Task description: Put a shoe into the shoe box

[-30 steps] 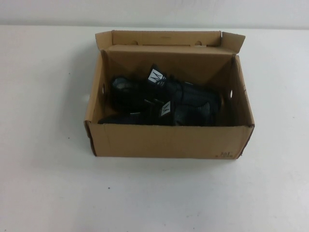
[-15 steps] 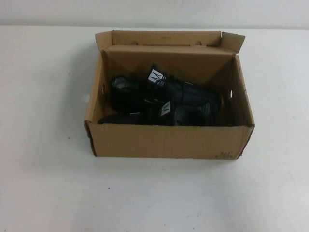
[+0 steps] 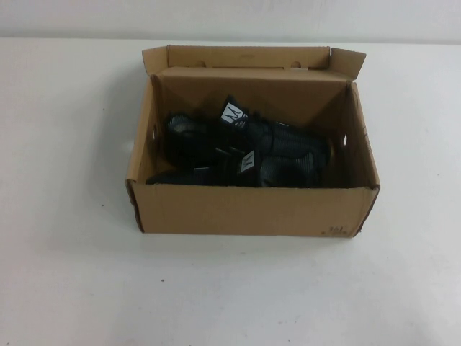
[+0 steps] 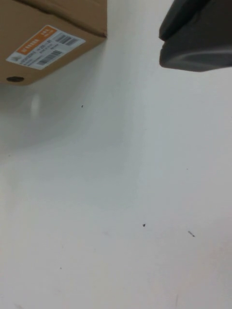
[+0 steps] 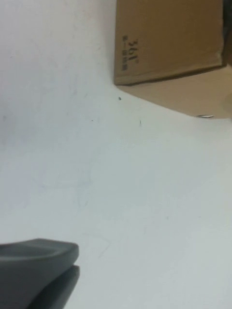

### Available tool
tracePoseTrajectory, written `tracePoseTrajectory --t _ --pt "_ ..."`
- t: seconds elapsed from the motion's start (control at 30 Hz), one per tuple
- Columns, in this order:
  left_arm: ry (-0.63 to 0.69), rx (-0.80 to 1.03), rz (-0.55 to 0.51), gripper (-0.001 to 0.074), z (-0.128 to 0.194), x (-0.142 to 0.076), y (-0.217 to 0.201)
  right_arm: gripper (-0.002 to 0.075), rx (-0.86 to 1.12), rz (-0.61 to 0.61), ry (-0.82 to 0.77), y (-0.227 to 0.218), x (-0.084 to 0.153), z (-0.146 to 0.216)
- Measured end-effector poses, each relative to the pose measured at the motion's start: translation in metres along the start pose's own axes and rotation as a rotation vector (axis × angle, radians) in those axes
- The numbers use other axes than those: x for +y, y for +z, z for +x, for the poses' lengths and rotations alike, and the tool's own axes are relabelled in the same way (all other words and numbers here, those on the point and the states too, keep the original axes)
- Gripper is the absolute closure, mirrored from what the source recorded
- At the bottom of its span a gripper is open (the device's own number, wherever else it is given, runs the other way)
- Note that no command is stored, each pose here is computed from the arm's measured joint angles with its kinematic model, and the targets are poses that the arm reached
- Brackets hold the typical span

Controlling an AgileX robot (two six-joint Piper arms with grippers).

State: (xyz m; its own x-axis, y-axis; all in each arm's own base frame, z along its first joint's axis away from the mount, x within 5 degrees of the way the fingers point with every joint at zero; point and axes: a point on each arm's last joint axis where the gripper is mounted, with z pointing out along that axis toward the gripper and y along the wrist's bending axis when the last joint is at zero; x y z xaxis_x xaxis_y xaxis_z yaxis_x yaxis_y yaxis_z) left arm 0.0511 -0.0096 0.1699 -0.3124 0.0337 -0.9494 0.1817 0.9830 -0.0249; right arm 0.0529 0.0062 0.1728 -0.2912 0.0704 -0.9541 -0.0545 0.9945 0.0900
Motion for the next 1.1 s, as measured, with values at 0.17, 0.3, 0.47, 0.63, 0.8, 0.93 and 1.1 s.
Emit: tracePoseTrajectory --t 0.17,0.3,0.47,0.63,0.8,0.93,1.1 --pt "0.000 0.000 0.000 0.0736 0.0000 0.0000 0.0000 0.0742 0.022 0.022 0.007 0.0000 -0.0012 0.0020" --pt "0.000 0.000 0.000 0.0736 0.0000 0.0000 0.0000 0.0742 0.023 0.026 0.009 0.0000 -0.0014 0.0022" --pt "0.000 0.000 0.000 0.0736 0.0000 0.0000 0.0000 0.0742 0.025 0.022 0.020 0.0000 -0.0010 0.0023" --pt "0.000 0.000 0.000 0.0736 0.0000 0.0000 0.0000 0.0742 0.025 0.021 0.023 0.0000 -0.0009 0.0023" --pt "0.000 0.000 0.000 0.0736 0.0000 0.0000 0.0000 0.0742 0.024 0.020 0.024 0.0000 -0.0008 0.0023" --pt "0.000 0.000 0.000 0.0736 0.0000 0.0000 0.0000 0.0742 0.024 0.020 0.025 0.0000 -0.0008 0.0023" --pt "0.000 0.000 0.000 0.0736 0.0000 0.0000 0.0000 0.0742 0.024 0.020 0.025 0.0000 -0.0008 0.0023"
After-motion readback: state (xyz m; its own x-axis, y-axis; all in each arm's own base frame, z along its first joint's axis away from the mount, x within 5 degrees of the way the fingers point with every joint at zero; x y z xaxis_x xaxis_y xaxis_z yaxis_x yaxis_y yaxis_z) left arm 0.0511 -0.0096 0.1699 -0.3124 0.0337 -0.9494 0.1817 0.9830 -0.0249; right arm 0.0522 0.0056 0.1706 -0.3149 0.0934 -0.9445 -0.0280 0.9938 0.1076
